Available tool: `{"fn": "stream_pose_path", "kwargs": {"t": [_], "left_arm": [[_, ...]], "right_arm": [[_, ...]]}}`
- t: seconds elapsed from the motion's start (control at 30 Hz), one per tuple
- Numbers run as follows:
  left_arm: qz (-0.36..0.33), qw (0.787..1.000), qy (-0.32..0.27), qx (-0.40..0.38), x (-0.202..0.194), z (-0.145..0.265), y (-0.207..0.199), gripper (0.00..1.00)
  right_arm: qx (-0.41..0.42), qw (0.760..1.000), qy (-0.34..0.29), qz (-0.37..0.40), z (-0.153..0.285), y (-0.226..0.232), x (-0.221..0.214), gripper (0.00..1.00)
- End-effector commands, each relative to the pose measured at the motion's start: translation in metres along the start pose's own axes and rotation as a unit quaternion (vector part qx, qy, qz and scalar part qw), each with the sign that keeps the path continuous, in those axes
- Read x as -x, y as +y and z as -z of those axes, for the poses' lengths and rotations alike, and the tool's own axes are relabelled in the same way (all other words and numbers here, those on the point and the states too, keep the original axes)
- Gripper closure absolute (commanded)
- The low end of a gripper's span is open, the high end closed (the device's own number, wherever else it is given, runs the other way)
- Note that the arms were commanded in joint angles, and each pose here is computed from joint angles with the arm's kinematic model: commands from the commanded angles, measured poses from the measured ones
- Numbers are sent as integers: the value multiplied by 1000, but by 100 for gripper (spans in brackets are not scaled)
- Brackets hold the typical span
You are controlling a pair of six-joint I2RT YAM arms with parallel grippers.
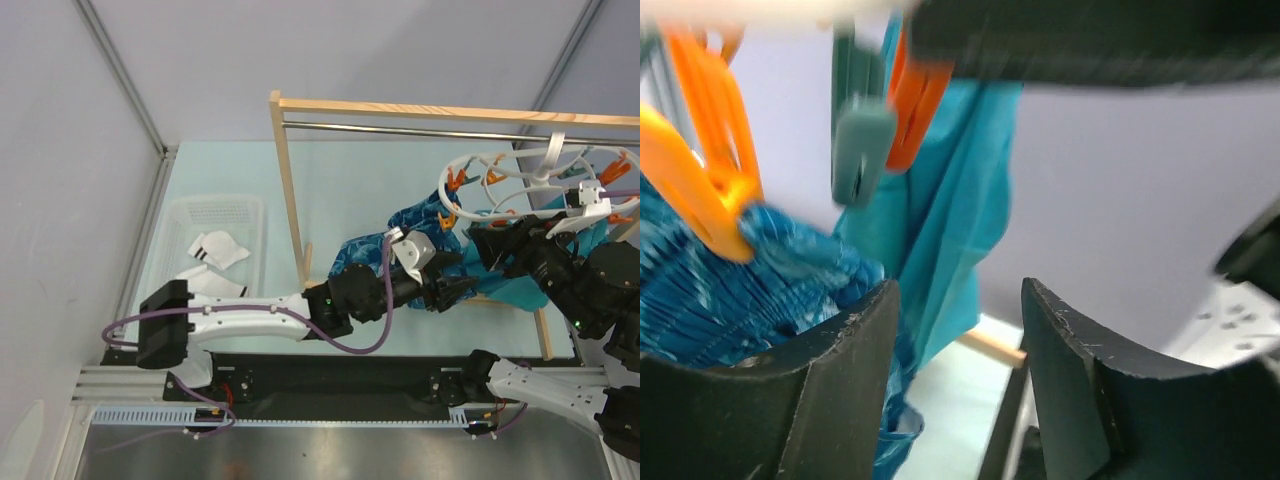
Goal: Clip the socks to the hanger
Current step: Open the clamp at the hanger.
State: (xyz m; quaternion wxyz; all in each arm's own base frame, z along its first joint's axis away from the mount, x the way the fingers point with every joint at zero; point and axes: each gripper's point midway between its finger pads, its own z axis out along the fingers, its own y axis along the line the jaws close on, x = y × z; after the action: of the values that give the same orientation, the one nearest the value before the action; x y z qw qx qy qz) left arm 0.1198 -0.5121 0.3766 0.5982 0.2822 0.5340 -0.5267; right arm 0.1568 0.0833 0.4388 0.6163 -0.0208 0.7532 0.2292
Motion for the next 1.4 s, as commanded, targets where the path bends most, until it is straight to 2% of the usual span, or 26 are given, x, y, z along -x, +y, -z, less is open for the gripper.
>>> {"fn": "stream_pose_path", "kwargs": {"t": [0.0,0.2,0.43,0.7,0.8,0.87,0.9,1.07,1.2,1.37], "left_arm": [[-28,998,-57,26,21,-14,7,42],[-45,995,-52,68,11,-22,24,39],[-71,993,-54,80,14,-36,50,26],[-94,988,-63,103,29,-32,70,25],[-92,990,-76,82,39,-22,70,27],[-91,993,-68,43,32,-12,60,28],[-91,992,-78,33,43,-6,57,28],[-89,991,-91,-51,49,16,37,31],[-89,985,-123,-82,71,27,23,30],[-82,984,-138,-72,83,15,23,25]], "right_arm": [[15,1000,-12,-9,3,4,6,48],[23,999,-19,-12,10,2,9,48],[39,999,-22,-14,14,6,11,48],[42,999,-24,-12,14,6,11,48],[35,999,-22,-10,13,4,9,48],[29,999,-21,-9,12,2,8,48],[28,999,-21,-9,12,2,8,48],[14,1000,-17,-12,9,-2,4,48],[13,1000,-11,-13,4,0,-2,48],[21,1000,-11,-14,5,2,-1,48]]}}
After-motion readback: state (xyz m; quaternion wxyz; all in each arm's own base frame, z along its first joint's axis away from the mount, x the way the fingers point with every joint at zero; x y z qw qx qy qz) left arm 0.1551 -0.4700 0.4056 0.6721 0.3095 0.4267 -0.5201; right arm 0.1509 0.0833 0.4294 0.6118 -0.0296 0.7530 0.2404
